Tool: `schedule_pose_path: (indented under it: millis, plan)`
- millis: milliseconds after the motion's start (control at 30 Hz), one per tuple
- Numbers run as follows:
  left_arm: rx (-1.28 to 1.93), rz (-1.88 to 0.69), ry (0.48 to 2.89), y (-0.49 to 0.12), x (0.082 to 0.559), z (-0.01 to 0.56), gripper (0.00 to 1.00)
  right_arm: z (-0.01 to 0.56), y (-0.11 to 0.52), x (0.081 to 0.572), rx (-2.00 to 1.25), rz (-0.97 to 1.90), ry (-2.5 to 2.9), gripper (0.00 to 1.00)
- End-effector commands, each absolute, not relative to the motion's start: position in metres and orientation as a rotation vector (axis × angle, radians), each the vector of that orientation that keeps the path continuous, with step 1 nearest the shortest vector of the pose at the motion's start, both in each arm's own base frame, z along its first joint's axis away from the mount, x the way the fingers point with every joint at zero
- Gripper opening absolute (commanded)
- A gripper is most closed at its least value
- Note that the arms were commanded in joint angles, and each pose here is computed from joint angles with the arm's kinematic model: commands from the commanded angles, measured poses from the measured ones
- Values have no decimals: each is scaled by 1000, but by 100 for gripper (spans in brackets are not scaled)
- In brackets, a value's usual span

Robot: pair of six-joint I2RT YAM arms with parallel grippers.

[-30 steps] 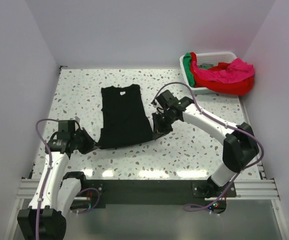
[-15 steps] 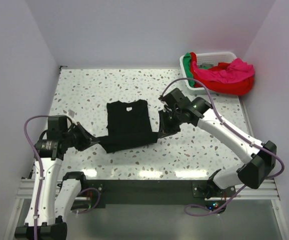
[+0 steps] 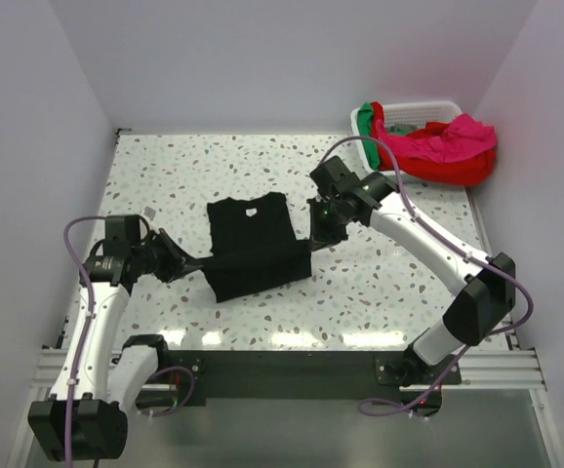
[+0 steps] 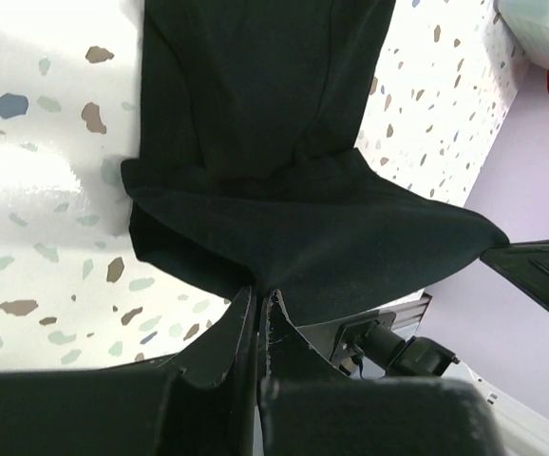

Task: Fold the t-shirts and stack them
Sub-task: Fold the tshirt

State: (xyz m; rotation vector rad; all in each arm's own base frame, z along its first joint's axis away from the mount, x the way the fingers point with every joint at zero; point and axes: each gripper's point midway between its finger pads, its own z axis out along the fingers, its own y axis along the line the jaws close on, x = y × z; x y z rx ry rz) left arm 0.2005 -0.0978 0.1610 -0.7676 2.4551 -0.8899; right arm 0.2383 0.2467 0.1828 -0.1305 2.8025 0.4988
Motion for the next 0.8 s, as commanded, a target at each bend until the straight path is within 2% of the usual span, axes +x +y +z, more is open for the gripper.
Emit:
schedule_pose_path:
  millis: [0, 367, 767]
  plan:
    - [-726, -925, 2399, -99, 219, 163, 0, 192, 241, 260, -79, 442, 2754, 0]
    - [-729, -923, 2420, -97, 259, 145, 0, 189, 257, 313, -51, 435, 2719, 0]
    - [-749, -875, 2418, -82, 320, 130, 0, 179, 277, 392, -18, 441, 2684, 0]
